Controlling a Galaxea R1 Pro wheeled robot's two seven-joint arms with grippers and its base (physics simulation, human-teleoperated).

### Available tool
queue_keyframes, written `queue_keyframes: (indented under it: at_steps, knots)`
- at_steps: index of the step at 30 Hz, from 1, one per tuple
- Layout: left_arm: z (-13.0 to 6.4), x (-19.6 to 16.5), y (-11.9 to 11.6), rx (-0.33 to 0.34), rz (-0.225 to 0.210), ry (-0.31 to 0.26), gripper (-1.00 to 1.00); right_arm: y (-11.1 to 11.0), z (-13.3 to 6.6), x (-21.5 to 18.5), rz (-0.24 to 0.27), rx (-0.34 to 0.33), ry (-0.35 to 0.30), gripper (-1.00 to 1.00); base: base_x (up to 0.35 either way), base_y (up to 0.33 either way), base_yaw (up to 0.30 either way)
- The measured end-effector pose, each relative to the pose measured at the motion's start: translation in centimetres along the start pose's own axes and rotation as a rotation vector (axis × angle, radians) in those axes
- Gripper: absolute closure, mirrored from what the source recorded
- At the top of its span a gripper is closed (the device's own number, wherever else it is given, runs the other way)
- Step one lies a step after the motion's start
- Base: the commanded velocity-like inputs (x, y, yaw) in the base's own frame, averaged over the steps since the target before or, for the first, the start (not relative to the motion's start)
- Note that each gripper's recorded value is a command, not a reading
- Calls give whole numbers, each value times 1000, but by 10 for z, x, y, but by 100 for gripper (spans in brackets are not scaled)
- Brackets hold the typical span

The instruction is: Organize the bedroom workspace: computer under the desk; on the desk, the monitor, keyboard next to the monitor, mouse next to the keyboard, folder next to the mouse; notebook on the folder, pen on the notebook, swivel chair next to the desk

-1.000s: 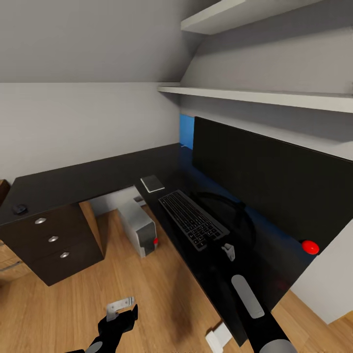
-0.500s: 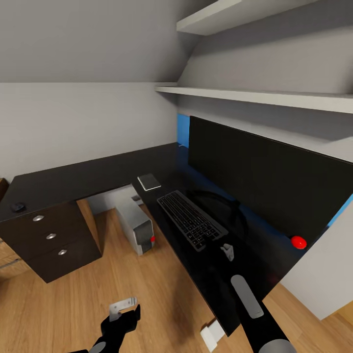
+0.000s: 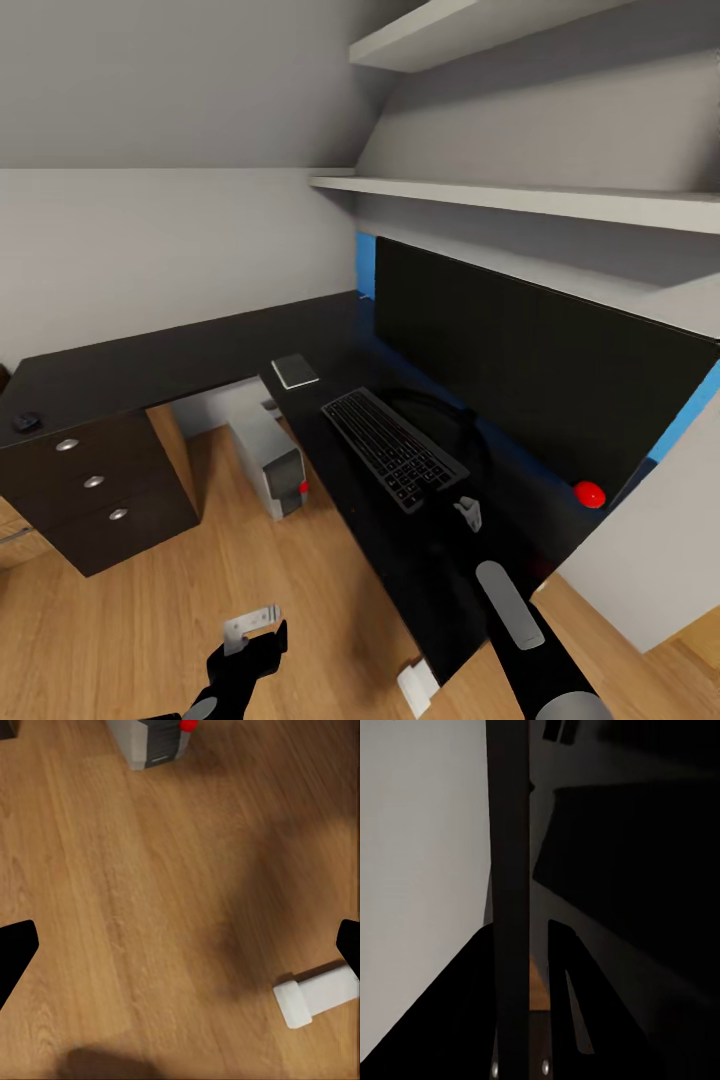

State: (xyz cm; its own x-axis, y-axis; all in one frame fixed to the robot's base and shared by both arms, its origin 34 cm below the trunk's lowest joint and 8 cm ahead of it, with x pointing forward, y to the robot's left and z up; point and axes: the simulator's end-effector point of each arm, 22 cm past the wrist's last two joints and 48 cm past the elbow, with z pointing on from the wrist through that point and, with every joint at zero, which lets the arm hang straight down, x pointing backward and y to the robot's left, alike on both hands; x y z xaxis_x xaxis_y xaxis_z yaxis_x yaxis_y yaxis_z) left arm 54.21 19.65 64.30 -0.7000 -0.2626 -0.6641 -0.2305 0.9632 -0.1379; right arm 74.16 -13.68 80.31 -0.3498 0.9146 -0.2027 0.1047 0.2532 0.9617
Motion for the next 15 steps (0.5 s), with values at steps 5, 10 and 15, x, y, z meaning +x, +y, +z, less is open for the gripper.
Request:
queue_keyframes:
  at_steps: [5,10,15]
  knots:
    - [0,0,0,-1,0,0,-100,0,0,-1,0,0,-1,100,0,-40,0]
    - [0,0,0,-1,0,0,-100,0,0,-1,-1,0,-1,100,0,-6,0]
    - [0,0,0,-1,0,1,-100,-1,0,-1,2,1,-2,100,-58,-44,0]
